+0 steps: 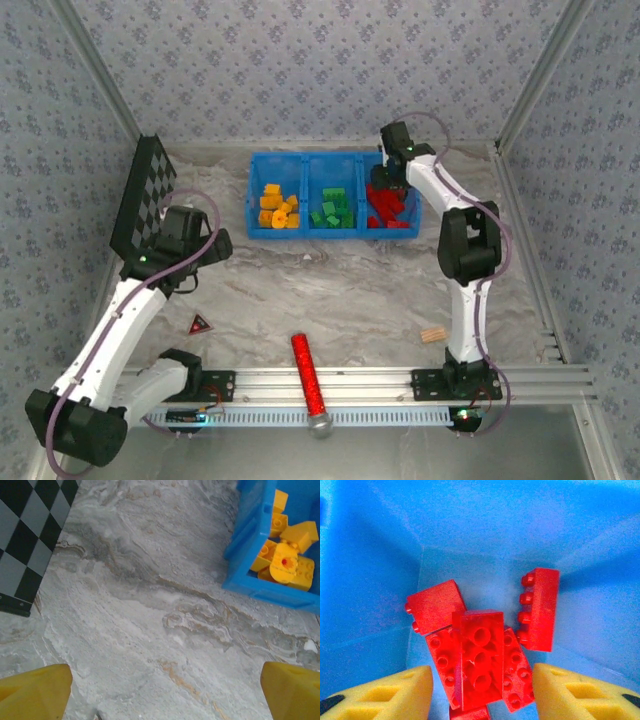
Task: Sort the legos into containers by color
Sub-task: Place the lego in the container.
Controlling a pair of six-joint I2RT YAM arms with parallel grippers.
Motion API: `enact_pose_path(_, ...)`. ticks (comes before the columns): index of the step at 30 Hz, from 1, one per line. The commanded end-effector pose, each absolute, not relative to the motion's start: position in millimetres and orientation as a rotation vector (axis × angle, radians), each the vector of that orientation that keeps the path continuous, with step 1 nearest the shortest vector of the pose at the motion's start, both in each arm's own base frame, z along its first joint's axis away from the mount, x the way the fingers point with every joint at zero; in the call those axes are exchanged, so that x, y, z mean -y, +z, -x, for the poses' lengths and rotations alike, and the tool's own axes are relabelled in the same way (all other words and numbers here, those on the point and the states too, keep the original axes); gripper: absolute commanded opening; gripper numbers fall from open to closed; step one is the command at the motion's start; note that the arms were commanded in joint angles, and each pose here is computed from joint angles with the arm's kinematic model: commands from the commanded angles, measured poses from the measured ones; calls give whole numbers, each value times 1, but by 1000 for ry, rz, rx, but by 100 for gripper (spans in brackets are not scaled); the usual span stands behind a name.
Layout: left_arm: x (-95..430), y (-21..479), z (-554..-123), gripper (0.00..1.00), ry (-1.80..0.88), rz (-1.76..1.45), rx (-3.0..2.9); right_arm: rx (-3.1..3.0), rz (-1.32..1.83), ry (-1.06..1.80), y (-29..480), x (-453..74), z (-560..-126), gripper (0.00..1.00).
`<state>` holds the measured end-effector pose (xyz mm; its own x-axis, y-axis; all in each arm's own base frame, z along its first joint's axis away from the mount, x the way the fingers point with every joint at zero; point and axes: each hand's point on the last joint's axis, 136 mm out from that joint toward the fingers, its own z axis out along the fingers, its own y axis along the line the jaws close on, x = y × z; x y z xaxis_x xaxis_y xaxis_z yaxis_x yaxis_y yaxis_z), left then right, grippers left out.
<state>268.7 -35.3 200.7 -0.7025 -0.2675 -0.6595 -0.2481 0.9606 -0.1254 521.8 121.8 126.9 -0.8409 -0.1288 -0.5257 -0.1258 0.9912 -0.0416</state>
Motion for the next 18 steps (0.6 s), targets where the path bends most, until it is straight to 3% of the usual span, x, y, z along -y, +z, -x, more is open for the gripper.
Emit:
enact_pose_path(1, 21, 236, -288, 98, -12, 407, -2246, -2516, 190, 16, 173, -117, -509, 59)
enact_pose_path(5, 13, 241, -309, 99, 56, 379, -2183, -2436, 182, 44, 212, -114, -495, 65)
enact_pose_path(6, 14, 238, -316, 99, 74, 346, -2177, -2413, 180, 55, 221, -114, -487, 71)
enact_pose_path(9, 12, 230, -333, 99, 142, 262, -2116, -2339, 169, 79, 244, -108, -462, 100)
enact_pose_path(13, -14, 213, -339, 99, 271, 289, -2030, -2247, 130, 75, 265, -90, -415, 100)
enact_pose_path(18, -45, 169, -346, 99, 332, 380, -2033, -2133, 34, 46, 254, -64, -352, 100)
